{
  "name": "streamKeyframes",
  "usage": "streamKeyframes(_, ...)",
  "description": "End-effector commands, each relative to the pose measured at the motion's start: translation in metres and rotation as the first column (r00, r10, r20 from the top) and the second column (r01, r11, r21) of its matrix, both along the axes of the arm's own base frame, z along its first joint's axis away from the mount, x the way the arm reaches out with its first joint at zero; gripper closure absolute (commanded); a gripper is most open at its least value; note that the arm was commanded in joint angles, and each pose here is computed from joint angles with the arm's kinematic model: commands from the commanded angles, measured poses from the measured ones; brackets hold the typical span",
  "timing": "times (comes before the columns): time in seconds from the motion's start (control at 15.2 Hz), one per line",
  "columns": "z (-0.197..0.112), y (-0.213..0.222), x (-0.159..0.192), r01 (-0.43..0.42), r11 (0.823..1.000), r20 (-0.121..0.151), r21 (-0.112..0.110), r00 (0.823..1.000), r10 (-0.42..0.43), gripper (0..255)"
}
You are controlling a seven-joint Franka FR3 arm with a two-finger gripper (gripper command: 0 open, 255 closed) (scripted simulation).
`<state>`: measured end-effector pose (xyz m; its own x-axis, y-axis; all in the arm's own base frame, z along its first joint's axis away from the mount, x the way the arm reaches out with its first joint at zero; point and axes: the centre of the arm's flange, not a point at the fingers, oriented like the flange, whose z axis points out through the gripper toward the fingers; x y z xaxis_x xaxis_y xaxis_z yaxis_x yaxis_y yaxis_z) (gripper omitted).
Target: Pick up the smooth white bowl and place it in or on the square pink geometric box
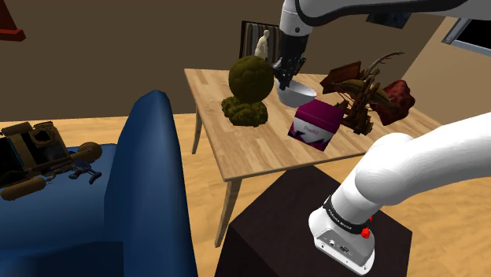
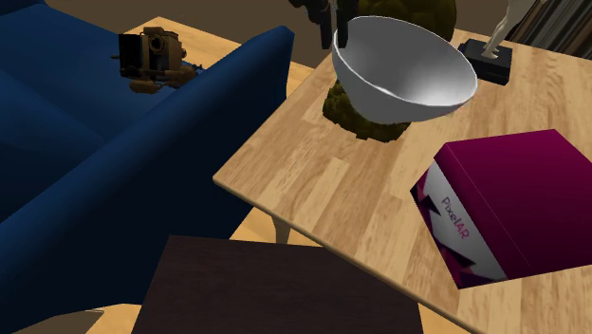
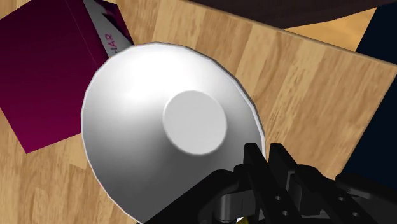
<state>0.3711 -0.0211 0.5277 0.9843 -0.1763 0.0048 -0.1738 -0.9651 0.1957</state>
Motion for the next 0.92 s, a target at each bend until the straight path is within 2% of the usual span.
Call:
streamKeyframes(0.0, 0.005, -0.024, -0.006, -0.002, 1.0, -0.001, 0.0, 1.0, 0.002, 255)
streamKeyframes(0.86, 0.03, -0.186, -0.055, -0.002, 1.0, -0.001, 0.0, 1.0, 0.002, 255)
